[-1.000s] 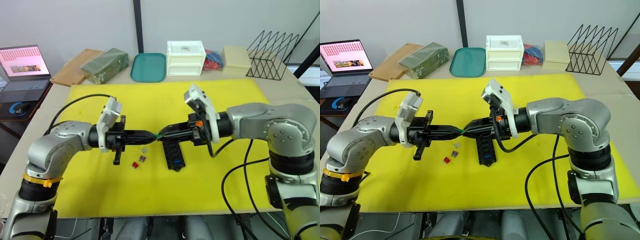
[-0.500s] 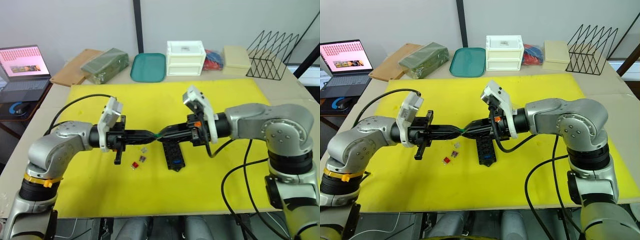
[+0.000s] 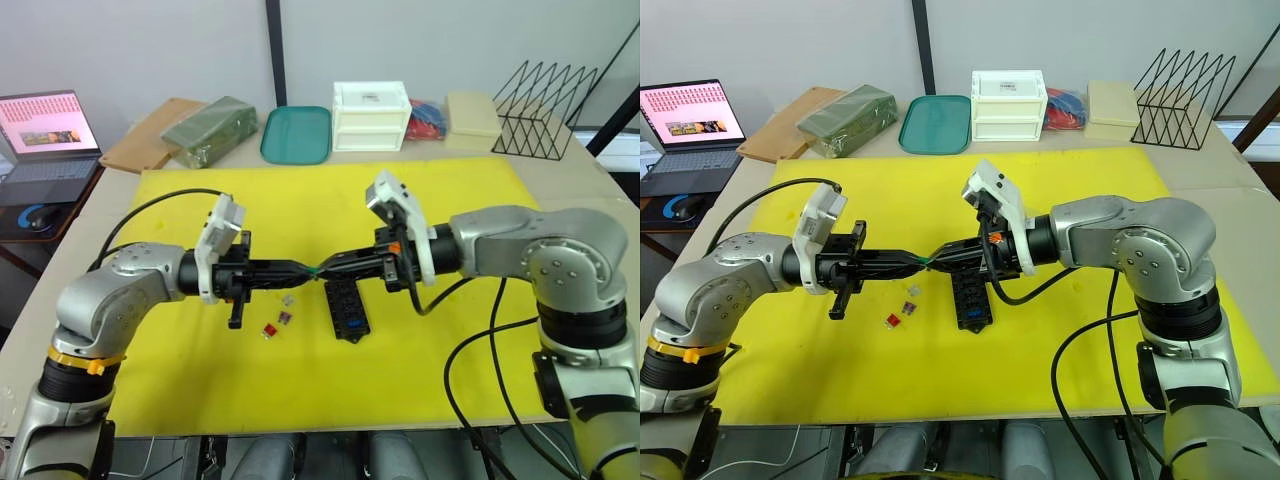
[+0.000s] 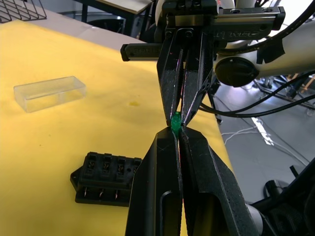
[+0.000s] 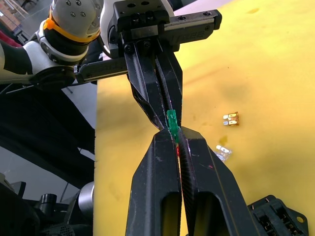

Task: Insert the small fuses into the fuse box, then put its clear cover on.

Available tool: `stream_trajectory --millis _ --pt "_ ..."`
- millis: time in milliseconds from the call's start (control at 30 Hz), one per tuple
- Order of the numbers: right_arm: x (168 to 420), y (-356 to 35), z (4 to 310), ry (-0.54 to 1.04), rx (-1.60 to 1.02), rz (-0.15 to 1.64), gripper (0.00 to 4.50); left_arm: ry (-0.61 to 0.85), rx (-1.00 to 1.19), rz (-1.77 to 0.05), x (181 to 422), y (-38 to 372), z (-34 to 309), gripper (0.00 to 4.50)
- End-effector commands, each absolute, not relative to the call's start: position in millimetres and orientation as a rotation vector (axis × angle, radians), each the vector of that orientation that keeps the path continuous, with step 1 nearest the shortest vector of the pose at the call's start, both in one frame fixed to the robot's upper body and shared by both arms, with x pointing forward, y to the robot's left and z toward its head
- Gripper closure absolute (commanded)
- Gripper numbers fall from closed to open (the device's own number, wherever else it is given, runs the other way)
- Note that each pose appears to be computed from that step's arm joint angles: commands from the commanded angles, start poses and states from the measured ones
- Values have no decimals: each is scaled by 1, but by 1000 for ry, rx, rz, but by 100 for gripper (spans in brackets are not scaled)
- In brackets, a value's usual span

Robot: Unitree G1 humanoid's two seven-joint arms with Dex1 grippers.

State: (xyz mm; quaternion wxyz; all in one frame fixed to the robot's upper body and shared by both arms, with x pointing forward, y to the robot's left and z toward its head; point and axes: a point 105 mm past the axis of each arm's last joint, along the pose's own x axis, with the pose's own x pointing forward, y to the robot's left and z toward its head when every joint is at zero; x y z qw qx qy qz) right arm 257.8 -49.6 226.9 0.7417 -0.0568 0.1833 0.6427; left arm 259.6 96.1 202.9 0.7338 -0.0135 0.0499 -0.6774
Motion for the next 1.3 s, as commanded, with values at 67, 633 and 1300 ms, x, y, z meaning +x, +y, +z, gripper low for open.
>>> stream_trajectory --millis 67,633,1300 --pt "251 -45 234 357 -180 1457 447 93 0 -1469 262 96 207 450" --pt "264 -88 169 277 -736 1496 450 190 353 -1406 257 87 126 5" --pt "271 -97 153 329 -776 1480 450 150 371 -1392 260 79 123 5"
